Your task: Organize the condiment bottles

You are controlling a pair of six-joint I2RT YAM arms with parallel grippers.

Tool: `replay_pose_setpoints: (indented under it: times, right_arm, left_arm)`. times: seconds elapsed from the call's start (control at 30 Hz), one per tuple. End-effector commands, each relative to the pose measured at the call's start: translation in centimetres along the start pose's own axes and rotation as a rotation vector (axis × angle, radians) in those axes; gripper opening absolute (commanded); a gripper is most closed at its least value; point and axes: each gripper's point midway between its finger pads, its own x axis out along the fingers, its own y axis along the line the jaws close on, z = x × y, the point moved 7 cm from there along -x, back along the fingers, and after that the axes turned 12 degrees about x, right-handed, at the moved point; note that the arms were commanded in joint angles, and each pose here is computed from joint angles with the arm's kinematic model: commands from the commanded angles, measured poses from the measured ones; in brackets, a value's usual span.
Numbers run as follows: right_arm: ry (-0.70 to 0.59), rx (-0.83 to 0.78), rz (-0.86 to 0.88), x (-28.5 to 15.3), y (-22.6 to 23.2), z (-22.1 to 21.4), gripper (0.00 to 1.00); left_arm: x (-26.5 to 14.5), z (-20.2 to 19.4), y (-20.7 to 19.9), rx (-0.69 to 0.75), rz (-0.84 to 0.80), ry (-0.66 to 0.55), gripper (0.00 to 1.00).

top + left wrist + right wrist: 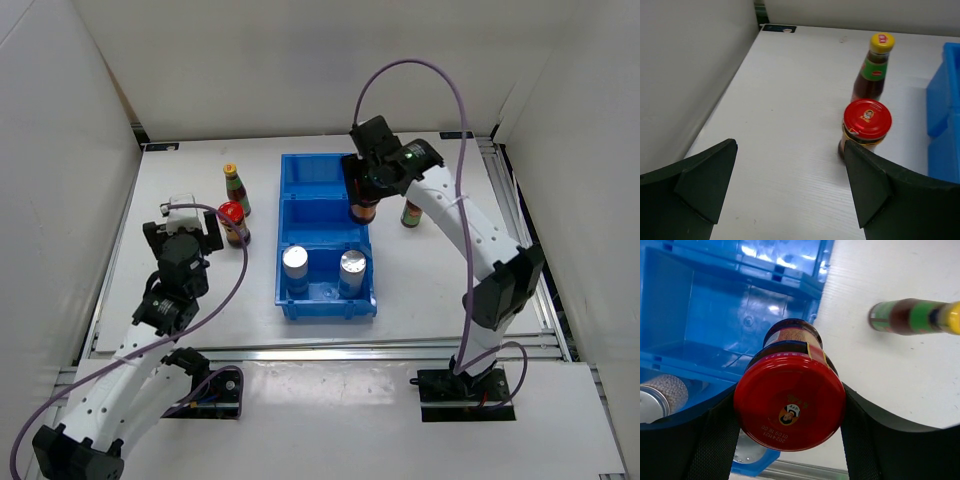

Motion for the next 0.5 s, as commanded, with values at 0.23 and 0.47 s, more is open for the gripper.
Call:
replay_pose_setpoints:
  times: [0.23,0.47]
  right_arm:
    - [0.010,-0.009,0.099,4.1,2.7,0.0,0.00]
    - [0.101,-0.039,0.064,8.1,3.0,-1.6,0.00]
  left_arm:
    - [0.4,-0.1,0.9,0.042,0.107,-0.005,1.00]
    - [0.7,0.3,0.0,0.039,0.038,-0.013,1.00]
